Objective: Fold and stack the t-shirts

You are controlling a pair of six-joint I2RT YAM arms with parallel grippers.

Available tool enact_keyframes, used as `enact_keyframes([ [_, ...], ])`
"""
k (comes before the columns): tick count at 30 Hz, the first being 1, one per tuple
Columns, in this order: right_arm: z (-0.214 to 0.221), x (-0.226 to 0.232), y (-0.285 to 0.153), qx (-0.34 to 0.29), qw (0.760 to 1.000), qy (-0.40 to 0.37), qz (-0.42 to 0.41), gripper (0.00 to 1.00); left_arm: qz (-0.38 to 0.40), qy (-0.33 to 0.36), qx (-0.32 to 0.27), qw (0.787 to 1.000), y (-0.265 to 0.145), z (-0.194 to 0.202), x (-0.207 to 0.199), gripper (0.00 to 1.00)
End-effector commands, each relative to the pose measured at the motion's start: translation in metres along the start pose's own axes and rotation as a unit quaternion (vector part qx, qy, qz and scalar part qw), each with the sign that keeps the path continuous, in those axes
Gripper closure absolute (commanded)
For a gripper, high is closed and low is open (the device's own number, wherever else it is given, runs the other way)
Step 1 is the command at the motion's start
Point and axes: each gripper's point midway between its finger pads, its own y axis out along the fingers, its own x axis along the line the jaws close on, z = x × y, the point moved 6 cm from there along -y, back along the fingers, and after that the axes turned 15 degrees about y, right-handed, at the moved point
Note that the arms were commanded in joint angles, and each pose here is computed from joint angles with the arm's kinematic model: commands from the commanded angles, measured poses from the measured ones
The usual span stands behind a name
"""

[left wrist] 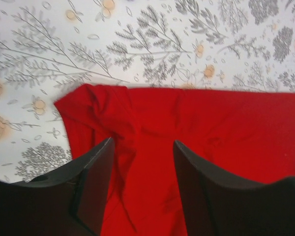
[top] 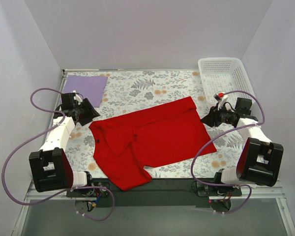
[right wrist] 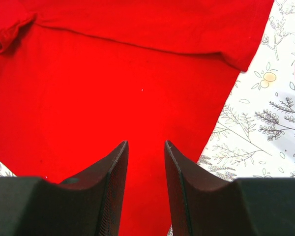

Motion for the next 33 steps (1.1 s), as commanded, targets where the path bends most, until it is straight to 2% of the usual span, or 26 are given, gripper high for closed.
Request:
enact_keyframes([
  [1, -0.017, 0.004, -0.005, -0.018, 0.999, -0.025, -0.01, 0.57, 0.061, -0.004, 0.001, 0.998, -0.003, 0.011, -0.012, 0.49],
  [4, -0.017, 0.004, -0.005, -0.018, 0.999, -0.024, -0.011, 0.57, 0.063, -0.022, 0.017, 0.998, 0.004, 0.016, -0.012, 0.49],
  [8, -0.018, 0.004, -0.005, -0.019, 0.999, -0.025, -0.01, 0.57, 0.055, -0.029, 0.048, 0.997, 0.015, 0.023, -0.011, 0.55],
  [14, -0.016, 0.003, -0.004, -0.017, 1.0, -0.022, -0.01, 0.57, -0.026, 0.012, 0.091, 0.995, 0.033, 0.034, -0.008, 0.57],
  [22, -0.016, 0.003, -0.004, -0.017, 1.0, -0.022, -0.01, 0.57, -0.094, 0.067, 0.104, 0.988, 0.051, 0.027, -0.012, 0.59],
  [26, -0.016, 0.002, -0.004, -0.016, 1.0, -0.021, -0.01, 0.57, -0.108, 0.078, 0.106, 0.985, 0.053, 0.028, -0.01, 0.69],
  [29, -0.016, 0.003, -0.004, -0.016, 1.0, -0.021, -0.01, 0.57, -0.113, 0.078, 0.109, 0.984, 0.052, 0.033, -0.008, 0.73],
  [32, -0.016, 0.002, -0.005, -0.017, 1.0, -0.022, -0.009, 0.57, -0.11, 0.074, 0.11, 0.985, 0.051, 0.038, -0.007, 0.82],
  [33, -0.017, 0.003, -0.005, -0.018, 1.0, -0.023, -0.01, 0.57, -0.11, 0.072, 0.113, 0.985, 0.051, 0.042, -0.006, 0.88],
])
